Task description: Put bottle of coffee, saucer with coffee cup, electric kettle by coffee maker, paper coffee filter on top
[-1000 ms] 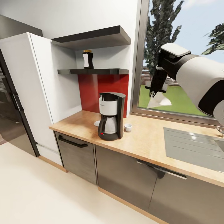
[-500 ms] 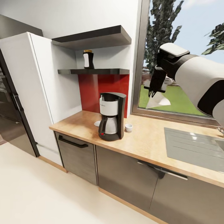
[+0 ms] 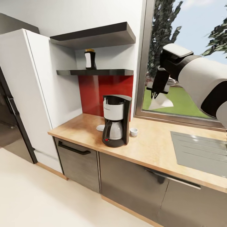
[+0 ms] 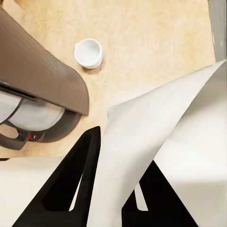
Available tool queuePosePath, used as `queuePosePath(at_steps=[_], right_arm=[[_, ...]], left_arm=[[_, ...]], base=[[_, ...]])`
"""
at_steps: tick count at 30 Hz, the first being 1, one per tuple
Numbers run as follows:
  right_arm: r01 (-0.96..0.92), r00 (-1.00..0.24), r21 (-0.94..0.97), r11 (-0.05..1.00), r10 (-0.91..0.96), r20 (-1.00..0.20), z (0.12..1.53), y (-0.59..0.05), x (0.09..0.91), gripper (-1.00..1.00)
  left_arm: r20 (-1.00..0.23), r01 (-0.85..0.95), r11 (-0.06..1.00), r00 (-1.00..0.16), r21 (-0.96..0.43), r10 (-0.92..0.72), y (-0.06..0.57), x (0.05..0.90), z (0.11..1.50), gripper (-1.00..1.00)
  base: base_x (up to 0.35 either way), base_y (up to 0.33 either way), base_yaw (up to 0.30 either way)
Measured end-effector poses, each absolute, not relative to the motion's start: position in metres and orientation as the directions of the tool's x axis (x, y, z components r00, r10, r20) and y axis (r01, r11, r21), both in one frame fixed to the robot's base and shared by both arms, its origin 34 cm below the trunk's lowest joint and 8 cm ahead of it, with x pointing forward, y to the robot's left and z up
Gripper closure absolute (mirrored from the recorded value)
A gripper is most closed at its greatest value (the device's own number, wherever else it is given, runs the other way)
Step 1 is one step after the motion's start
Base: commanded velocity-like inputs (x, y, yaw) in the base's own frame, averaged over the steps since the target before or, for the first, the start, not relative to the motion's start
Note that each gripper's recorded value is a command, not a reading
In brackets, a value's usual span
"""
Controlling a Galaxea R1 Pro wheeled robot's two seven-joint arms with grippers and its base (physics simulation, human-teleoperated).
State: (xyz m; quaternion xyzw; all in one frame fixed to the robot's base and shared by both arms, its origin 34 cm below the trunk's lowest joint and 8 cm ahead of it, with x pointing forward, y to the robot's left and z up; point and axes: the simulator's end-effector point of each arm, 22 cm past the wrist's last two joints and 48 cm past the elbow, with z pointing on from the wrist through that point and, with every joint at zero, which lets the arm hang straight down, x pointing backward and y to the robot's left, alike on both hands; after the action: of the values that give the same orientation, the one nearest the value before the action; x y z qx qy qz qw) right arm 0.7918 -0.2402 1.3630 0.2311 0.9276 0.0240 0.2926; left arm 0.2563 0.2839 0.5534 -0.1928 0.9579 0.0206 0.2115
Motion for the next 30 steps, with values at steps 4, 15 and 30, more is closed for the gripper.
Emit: queuePosePath(at_steps=[4,15,30], right_arm=[[0.414,-0.722,0.180,0.892,0.442,-0.532,1.3629,-0.2395,0.7919,1.00],[0.411,-0.723,0.180,0.894,0.440,-0.532,1.3631,-0.2377,0.7920,1.00],[0.409,-0.723,0.182,0.894,0.440,-0.532,1.3633,-0.2373,0.7921,1.00]], left_arm=[[-0.413,-0.378,0.925,-0.836,-0.041,-0.360,0.2846,0.2562,0.5534,-1.00],[-0.413,-0.378,0.925,-0.837,-0.040,-0.360,0.2849,0.2558,0.5533,-1.00],[-0.412,-0.378,0.925,-0.837,-0.040,-0.360,0.2850,0.2553,0.5532,-1.00]], base=[[0.017,0.016,-0.229],[0.001,0.203,-0.116],[0.085,0.101,-0.142]])
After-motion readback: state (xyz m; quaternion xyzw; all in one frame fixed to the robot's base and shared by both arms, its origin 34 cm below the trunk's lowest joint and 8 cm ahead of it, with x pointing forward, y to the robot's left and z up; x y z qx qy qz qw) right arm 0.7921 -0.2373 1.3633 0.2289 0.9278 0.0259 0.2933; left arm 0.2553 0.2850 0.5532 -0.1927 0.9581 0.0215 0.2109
